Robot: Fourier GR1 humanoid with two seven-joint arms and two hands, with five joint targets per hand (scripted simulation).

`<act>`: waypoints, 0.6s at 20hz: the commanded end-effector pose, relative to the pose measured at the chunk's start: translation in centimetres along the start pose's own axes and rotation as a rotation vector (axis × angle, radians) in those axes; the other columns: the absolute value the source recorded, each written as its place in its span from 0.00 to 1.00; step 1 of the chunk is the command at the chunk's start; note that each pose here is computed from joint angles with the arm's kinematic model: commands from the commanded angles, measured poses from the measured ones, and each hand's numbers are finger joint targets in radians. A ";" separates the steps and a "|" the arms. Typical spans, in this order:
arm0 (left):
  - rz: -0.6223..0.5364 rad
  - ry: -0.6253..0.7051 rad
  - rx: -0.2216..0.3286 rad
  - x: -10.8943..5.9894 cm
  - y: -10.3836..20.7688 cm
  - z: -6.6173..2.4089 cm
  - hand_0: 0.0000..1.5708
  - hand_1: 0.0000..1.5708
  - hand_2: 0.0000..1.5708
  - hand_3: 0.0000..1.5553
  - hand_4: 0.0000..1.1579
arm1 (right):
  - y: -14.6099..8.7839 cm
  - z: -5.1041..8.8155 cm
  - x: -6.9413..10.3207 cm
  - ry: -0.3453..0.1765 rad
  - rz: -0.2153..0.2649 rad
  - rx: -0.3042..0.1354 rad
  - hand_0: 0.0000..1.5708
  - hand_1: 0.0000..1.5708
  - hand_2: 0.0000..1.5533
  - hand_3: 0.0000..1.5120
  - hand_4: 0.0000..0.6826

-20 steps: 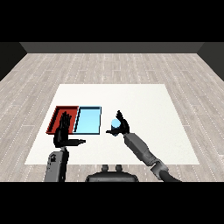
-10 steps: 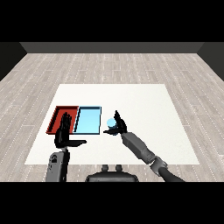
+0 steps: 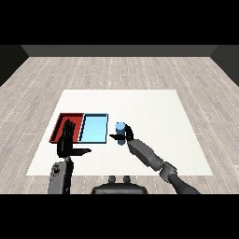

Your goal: Pick the blue can and put it in the blue box

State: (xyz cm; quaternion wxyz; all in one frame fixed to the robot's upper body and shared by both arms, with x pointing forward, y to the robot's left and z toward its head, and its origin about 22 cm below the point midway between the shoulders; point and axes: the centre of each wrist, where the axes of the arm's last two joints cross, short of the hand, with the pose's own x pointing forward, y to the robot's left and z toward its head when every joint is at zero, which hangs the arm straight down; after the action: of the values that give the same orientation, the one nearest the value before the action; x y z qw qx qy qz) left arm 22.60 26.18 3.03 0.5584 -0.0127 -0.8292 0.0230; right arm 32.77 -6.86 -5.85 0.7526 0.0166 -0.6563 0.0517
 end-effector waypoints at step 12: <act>0.014 0.015 -0.020 -1.7 -2.5 1.00 0.00 0.00 0.00 0.00 0.00 | 1.1 0.4 1.0 -0.072 0.161 0.003 0.96 0.96 0.96 0.94 0.82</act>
State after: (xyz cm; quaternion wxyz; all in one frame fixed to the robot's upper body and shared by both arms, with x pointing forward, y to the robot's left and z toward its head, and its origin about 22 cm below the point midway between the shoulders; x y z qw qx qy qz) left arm 22.50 25.78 1.54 0.5631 -0.0154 -0.8260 0.0207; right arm 33.21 -6.20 -5.35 0.7448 -0.0439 -0.6567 0.1094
